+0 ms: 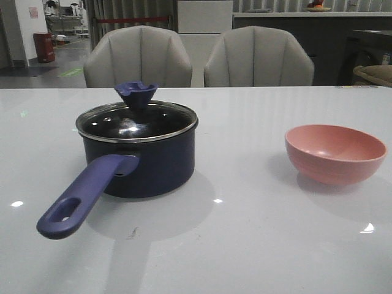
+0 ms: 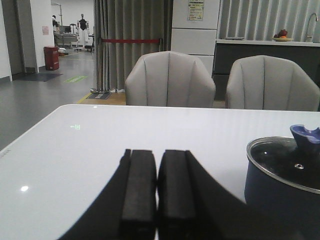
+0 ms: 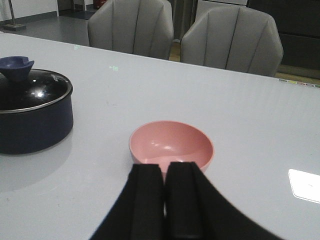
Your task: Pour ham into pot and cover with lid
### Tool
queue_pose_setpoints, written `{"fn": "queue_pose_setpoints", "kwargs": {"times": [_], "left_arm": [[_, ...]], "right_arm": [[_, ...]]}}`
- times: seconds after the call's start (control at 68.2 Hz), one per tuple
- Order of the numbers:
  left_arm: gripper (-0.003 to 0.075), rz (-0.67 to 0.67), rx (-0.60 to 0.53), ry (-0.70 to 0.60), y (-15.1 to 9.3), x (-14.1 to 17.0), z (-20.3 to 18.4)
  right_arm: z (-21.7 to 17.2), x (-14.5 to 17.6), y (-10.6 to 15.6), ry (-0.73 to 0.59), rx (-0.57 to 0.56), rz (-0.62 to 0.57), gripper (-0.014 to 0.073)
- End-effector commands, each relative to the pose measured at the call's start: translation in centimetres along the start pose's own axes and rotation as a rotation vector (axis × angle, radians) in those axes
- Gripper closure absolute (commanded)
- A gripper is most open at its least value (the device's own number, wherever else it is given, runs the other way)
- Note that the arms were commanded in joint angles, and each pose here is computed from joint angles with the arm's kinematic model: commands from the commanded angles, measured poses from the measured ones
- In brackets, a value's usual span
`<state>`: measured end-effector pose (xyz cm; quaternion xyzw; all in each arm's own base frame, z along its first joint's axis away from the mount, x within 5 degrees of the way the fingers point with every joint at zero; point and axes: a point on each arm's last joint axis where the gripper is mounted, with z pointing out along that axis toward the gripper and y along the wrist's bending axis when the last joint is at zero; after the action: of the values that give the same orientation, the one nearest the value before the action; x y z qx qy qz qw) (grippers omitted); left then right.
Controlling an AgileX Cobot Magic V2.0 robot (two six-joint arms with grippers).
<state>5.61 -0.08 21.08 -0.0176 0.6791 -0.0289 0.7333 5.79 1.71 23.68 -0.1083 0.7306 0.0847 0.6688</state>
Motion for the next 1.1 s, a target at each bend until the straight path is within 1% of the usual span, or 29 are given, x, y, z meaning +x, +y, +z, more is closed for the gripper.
{"fn": "queue_pose_setpoints", "kwargs": {"times": [0.0, 0.806, 0.909, 0.997, 1.085], "left_arm": [[0.0607, -0.007, 0.002, -0.076, 0.0, -0.1, -0.1], [0.0607, -0.007, 0.002, -0.076, 0.0, -0.1, -0.1], [0.0607, -0.007, 0.002, -0.076, 0.0, -0.1, -0.1], [0.0607, -0.007, 0.002, -0.076, 0.0, -0.1, -0.1], [0.0607, -0.007, 0.002, -0.076, 0.0, -0.1, -0.1]], "right_arm": [[-0.2, -1.6, -0.1, -0.105, 0.012, -0.008, 0.0433], [-0.1, -1.4, -0.1, -0.098, 0.012, -0.009, 0.0433], [0.0, -0.7, -0.3, -0.077, 0.041, -0.06, 0.0433], [0.0, -0.6, -0.5, -0.073, 0.079, -0.058, 0.0433], [-0.3, -0.7, -0.6, -0.1, 0.102, -0.067, 0.0433]]}}
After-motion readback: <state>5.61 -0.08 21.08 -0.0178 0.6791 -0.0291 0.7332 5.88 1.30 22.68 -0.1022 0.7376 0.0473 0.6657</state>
